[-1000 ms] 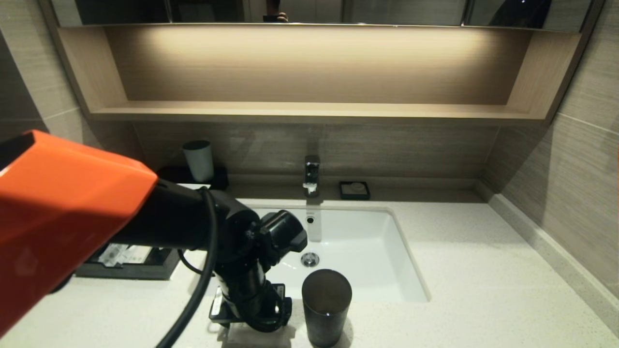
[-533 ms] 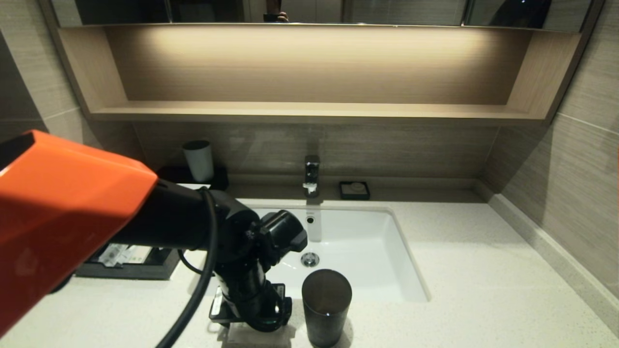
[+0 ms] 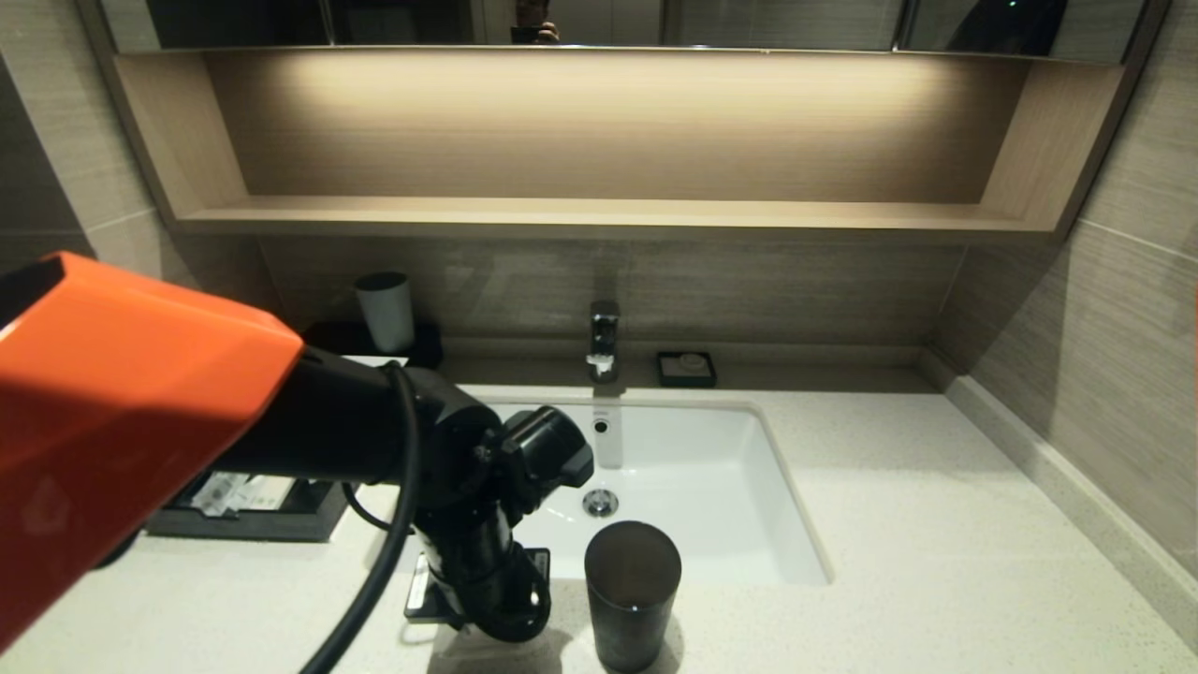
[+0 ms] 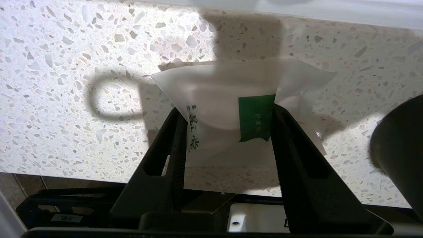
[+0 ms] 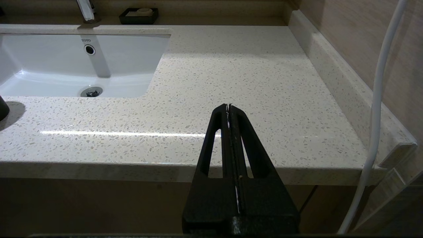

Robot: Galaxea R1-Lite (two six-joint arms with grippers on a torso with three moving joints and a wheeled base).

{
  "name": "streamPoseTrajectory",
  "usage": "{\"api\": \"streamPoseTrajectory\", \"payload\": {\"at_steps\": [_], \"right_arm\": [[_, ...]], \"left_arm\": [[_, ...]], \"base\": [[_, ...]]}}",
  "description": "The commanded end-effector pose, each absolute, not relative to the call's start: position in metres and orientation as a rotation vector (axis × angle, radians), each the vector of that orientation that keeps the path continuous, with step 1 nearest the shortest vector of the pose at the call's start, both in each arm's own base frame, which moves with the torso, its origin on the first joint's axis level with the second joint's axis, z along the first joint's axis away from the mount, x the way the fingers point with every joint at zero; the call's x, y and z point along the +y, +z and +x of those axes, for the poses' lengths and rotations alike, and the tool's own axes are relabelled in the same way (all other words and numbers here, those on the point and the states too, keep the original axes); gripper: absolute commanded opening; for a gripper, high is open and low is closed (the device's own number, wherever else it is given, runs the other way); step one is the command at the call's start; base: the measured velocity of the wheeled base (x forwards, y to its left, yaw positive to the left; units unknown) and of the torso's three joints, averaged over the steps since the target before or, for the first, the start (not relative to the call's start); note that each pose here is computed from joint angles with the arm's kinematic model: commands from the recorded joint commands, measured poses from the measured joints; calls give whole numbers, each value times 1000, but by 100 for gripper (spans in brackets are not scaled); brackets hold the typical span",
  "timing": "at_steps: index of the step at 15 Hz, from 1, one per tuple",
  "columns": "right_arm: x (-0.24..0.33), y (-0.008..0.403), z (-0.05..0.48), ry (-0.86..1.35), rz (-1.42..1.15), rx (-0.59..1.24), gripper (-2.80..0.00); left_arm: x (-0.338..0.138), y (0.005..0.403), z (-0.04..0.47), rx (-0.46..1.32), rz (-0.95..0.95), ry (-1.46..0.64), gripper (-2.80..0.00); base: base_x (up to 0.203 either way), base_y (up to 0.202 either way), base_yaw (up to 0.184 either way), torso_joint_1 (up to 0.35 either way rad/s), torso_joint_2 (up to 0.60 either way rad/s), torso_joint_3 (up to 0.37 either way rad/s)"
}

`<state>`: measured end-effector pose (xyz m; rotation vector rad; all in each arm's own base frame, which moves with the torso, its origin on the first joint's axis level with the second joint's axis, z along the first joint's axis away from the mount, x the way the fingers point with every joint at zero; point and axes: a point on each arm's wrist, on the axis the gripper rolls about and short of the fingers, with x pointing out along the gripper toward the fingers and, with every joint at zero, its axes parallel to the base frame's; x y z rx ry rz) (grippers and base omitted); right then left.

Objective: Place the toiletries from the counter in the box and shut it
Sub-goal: Pick up the bathroom toiletry

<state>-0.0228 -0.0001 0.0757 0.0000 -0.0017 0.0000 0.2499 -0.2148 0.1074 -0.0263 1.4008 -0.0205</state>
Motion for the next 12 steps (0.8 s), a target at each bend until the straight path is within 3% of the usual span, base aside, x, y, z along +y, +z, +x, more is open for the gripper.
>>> {"api": "streamPoseTrajectory", "payload": {"at_steps": [1, 12], "right_arm": [[0, 75, -23, 0, 0, 0, -280], [0, 75, -23, 0, 0, -1, -280]], "left_arm": [[-215, 106, 250, 1406, -26, -14, -280], [-203, 144, 244, 1302, -107, 6, -280]], "base": [[0, 0, 0, 0, 0, 0], [0, 0, 0, 0, 0, 0]]}}
